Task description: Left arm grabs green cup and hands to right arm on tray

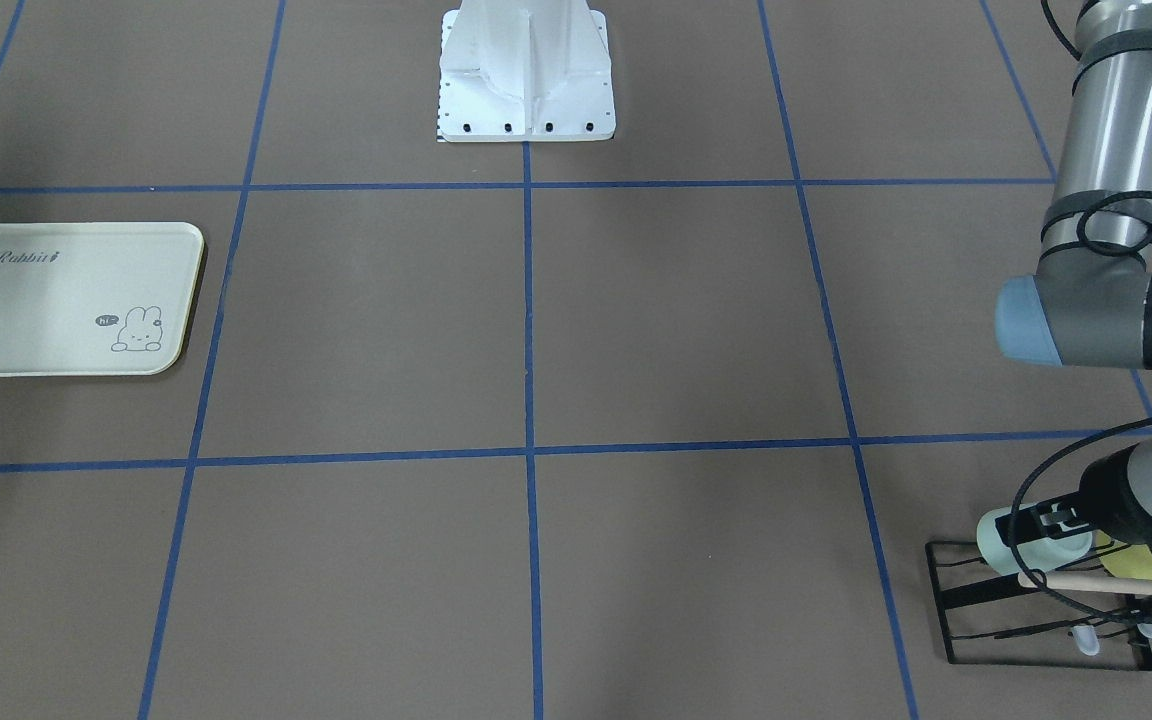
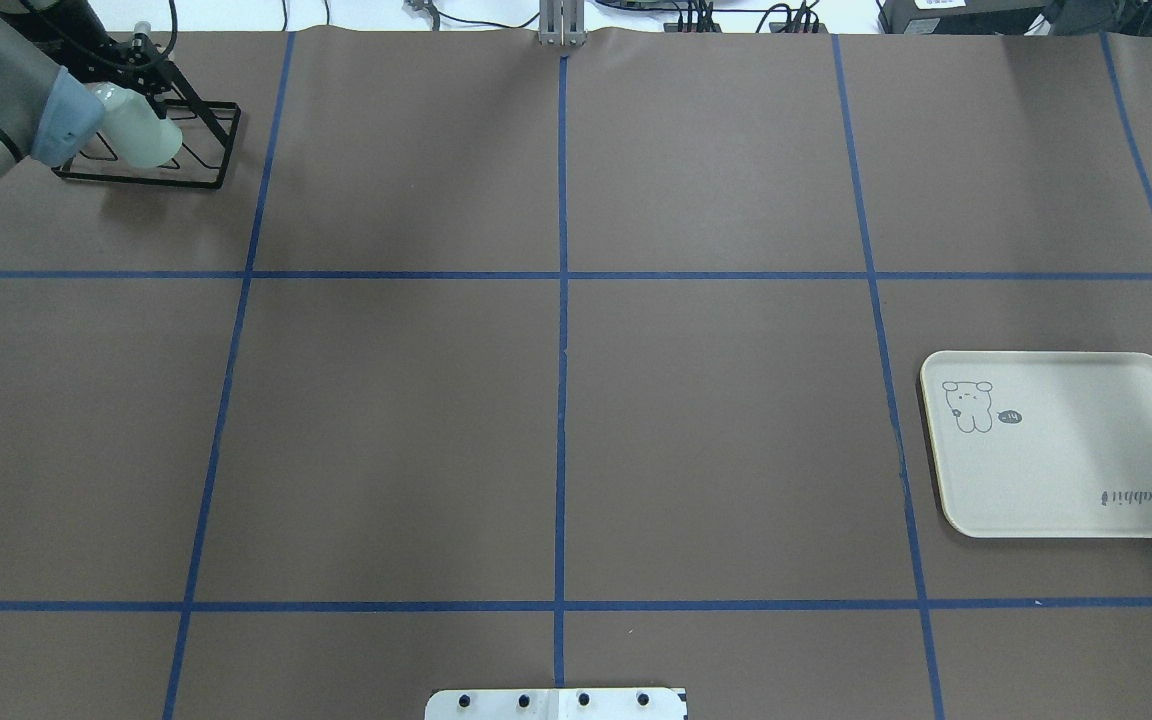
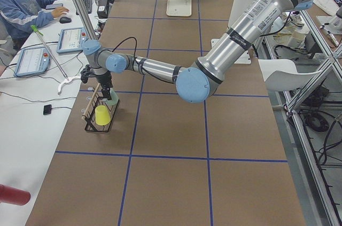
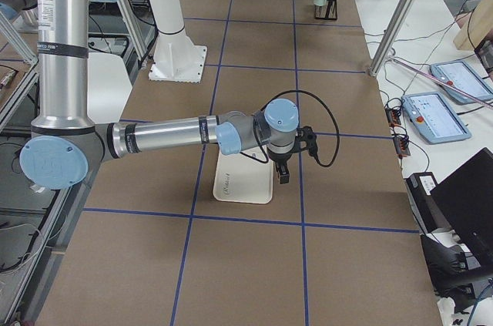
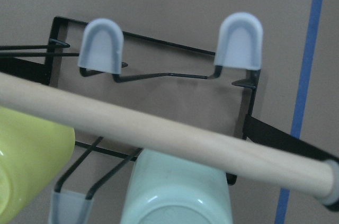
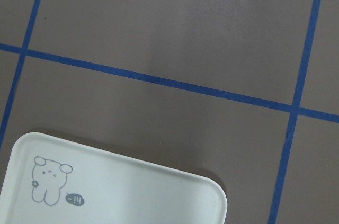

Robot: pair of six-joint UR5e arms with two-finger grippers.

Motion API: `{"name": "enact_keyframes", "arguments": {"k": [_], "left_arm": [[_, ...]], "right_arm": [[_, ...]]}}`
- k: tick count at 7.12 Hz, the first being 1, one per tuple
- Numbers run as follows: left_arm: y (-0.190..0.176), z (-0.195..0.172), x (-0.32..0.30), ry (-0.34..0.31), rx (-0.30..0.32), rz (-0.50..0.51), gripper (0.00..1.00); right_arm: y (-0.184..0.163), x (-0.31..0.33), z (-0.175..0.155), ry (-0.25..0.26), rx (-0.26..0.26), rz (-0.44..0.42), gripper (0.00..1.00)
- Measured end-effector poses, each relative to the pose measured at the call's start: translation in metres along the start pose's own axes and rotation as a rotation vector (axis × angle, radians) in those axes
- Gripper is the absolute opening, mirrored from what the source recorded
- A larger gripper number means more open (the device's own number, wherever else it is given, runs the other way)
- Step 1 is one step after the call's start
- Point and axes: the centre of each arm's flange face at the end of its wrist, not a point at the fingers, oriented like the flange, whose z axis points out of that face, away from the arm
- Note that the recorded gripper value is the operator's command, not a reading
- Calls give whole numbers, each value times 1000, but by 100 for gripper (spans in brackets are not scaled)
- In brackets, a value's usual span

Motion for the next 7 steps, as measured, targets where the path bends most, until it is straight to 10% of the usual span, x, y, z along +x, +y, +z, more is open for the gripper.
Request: {"name": "enact_keyframes", "arguments": {"k": [3, 7], "left_arm": [[-3, -6, 4, 7, 11, -26, 22], [-14, -51, 3, 35, 62, -49, 17]], "right_arm": [[1, 0, 0, -1, -1, 2, 99], [3, 1, 1, -1, -4, 5, 99]]}}
